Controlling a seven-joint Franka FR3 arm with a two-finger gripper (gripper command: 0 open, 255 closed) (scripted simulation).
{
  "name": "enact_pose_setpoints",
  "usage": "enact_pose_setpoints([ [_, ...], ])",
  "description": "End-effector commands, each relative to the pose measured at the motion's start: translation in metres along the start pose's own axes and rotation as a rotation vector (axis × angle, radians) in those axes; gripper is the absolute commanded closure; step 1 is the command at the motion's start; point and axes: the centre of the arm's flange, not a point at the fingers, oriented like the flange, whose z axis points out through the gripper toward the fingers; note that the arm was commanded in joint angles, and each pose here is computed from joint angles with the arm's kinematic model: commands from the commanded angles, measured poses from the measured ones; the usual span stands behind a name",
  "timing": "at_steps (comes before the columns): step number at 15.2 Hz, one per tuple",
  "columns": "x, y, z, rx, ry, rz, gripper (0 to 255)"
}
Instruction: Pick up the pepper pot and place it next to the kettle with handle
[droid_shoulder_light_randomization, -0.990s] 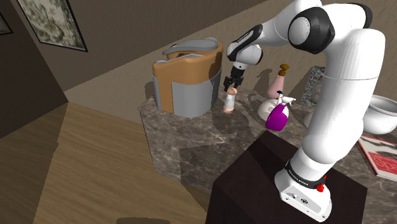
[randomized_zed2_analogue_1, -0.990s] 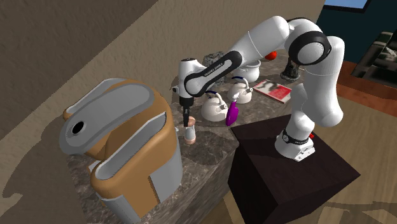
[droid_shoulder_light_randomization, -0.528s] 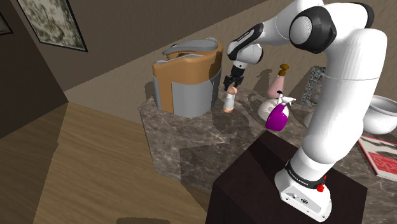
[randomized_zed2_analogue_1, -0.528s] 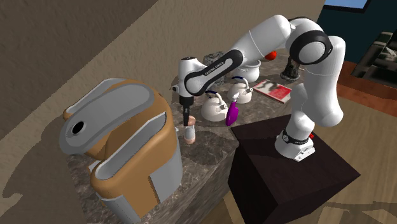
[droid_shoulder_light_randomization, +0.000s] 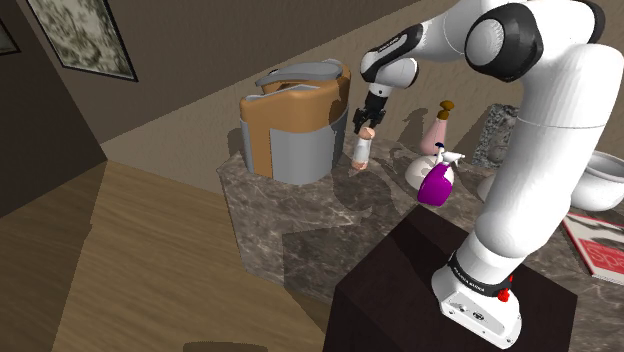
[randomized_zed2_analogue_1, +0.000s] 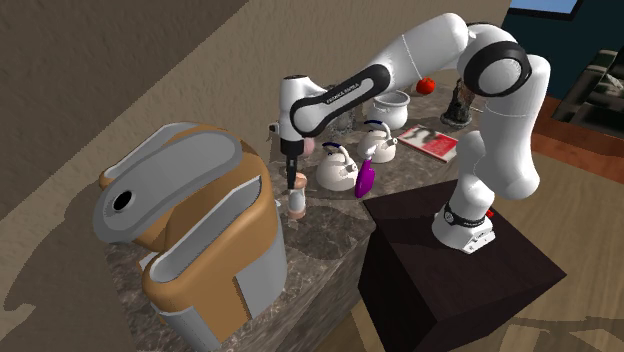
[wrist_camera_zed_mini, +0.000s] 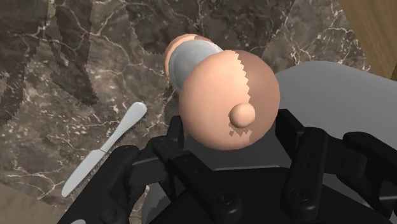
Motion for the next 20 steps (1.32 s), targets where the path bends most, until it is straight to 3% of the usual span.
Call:
enact_pose_setpoints([
  [1, 0.0, -0.003, -0.01, 0.0, 0.0, 0.0, 255],
  [20, 0.008, -0.021, -0.108, 0.0, 0.0, 0.0, 255],
])
